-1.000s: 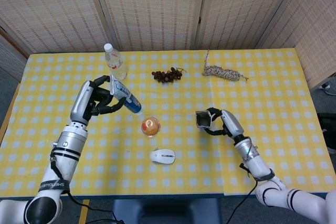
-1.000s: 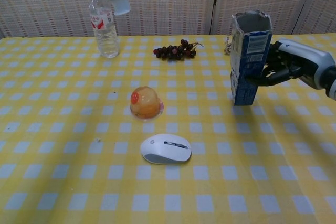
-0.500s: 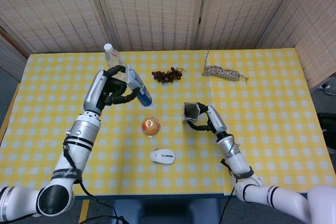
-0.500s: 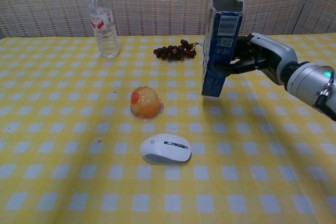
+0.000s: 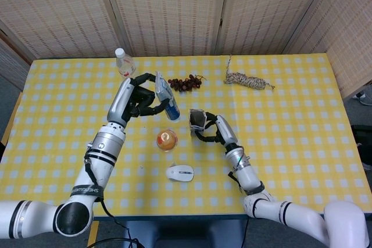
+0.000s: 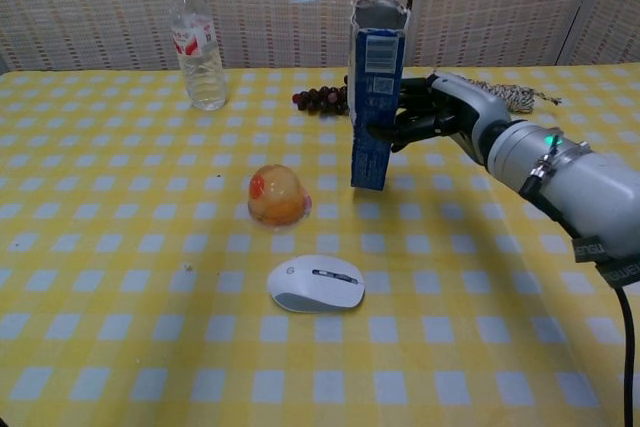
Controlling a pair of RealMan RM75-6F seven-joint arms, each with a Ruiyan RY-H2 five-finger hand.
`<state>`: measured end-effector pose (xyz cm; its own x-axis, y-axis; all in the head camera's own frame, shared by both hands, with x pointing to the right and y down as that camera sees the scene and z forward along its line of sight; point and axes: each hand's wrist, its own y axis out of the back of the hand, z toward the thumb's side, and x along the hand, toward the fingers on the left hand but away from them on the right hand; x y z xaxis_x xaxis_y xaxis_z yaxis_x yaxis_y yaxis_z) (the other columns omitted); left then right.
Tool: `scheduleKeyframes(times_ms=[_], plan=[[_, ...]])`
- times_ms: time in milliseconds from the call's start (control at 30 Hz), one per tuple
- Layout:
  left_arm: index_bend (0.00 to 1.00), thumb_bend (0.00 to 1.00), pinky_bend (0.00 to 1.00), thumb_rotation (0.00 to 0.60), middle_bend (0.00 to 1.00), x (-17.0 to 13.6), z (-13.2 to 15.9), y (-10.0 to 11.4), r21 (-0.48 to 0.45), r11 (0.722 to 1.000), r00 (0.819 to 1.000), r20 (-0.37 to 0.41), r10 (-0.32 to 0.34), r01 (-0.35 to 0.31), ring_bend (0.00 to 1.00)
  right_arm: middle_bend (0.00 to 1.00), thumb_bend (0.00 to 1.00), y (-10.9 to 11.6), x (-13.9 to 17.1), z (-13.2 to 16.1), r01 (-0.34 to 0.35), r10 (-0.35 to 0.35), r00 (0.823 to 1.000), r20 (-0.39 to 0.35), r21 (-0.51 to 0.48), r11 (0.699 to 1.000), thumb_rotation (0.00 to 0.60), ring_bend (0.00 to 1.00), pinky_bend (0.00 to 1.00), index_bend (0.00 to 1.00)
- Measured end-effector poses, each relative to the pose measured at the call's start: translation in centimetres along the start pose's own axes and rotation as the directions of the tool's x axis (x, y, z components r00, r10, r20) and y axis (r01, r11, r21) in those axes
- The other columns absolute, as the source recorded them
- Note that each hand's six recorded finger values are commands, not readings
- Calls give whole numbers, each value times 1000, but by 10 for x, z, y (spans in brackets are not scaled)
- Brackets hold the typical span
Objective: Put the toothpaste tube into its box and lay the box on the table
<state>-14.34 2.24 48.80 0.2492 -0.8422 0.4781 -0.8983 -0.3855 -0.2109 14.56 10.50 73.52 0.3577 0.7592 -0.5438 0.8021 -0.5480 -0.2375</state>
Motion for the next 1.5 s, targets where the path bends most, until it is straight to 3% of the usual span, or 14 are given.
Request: scheduleKeyframes(times_ms=[300, 667, 1500], plan=[[1000, 558, 1000, 600, 1000, 11, 0, -21, 14, 1000, 1000, -6, -26, 26, 1000, 498, 365, -14, -7, 13, -14, 14, 1000, -13, -7, 1000, 600, 450, 413, 586], [1000, 558, 1000, 600, 1000, 18, 6, -37, 21, 999, 999, 13, -35, 34, 1000, 498, 364, -16, -9, 13, -15, 15, 1000, -5, -3, 1000, 600, 452, 413, 586], [1000, 558, 1000, 600, 1000, 25, 7, -41, 20, 999, 999, 23, -30, 30, 1000, 502, 365, -12, -10, 19, -16, 15, 1000, -7, -55, 998, 600, 449, 413, 587]])
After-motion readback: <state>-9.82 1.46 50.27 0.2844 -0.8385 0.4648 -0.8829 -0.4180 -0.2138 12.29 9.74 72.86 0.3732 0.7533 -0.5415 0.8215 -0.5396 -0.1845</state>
